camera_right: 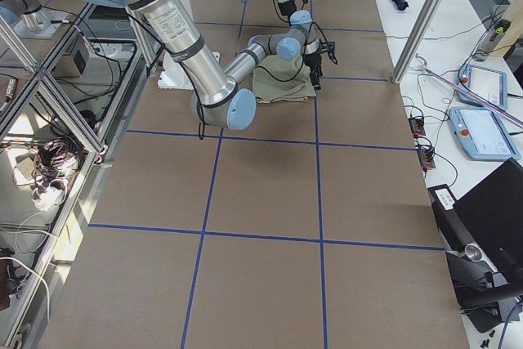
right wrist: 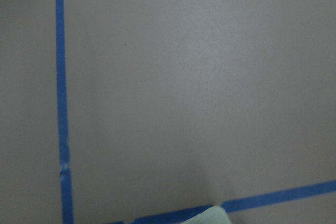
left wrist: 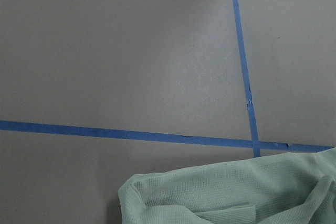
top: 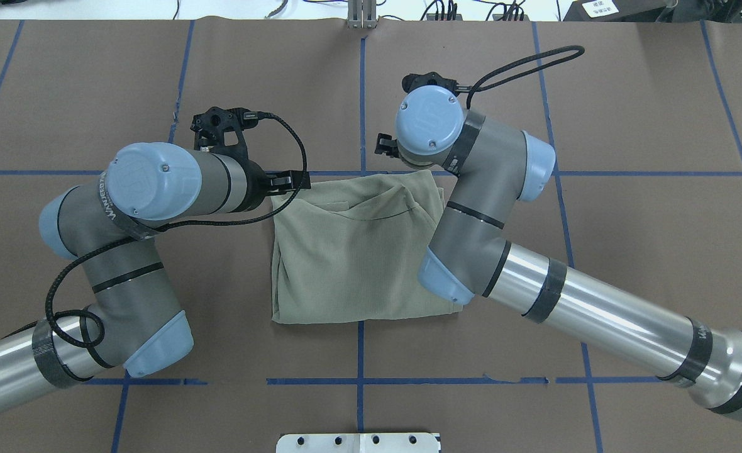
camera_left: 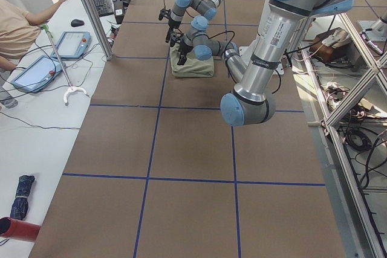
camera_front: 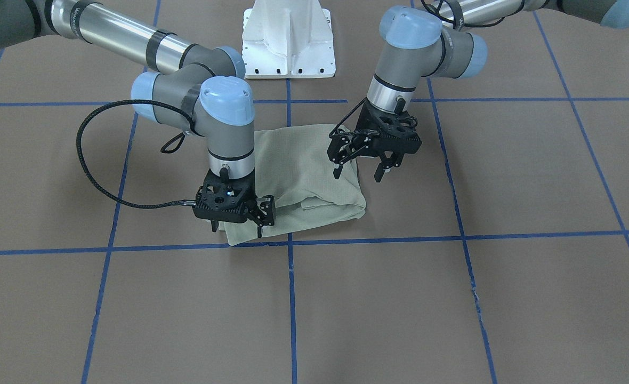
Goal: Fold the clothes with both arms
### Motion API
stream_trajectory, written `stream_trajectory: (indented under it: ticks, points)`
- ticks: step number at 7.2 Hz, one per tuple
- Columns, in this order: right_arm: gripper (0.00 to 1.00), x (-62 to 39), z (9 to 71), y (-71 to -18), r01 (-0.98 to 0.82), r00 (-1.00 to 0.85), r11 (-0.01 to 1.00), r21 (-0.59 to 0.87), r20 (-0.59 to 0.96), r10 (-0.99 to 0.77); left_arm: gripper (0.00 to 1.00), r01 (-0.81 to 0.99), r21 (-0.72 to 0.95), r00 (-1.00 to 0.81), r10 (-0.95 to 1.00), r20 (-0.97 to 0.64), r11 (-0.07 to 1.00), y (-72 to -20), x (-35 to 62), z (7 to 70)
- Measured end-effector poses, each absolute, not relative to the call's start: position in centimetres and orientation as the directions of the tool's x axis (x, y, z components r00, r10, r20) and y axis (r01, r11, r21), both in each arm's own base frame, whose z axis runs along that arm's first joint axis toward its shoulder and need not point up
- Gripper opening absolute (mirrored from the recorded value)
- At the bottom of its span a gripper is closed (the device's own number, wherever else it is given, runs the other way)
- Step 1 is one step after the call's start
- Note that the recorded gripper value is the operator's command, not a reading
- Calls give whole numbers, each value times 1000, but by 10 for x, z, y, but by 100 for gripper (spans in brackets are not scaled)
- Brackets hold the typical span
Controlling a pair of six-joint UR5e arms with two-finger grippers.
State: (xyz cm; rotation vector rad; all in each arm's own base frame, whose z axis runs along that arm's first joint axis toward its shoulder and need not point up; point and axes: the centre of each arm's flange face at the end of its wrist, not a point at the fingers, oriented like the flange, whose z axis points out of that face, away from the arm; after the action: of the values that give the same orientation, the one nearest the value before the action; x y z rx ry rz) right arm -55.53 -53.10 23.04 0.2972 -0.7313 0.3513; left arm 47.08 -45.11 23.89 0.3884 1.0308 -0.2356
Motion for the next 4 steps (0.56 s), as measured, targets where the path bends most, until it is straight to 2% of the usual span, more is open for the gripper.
stream_trajectory:
  ticks: [1,3,4]
  points:
    - [64,-573,227,-513,-444,670,888,119,702,241,100,369,202,497,-9,-868,907,-451,471,239]
    - [56,-597,231,-488,-473,665,873,119,698,265,100,368,201,498,-10,-867,908,-451,472,239]
    - [40,-600,233,-486,-475,670,871,128,694,264,100,365,199,503,-13,-864,910,-450,475,243]
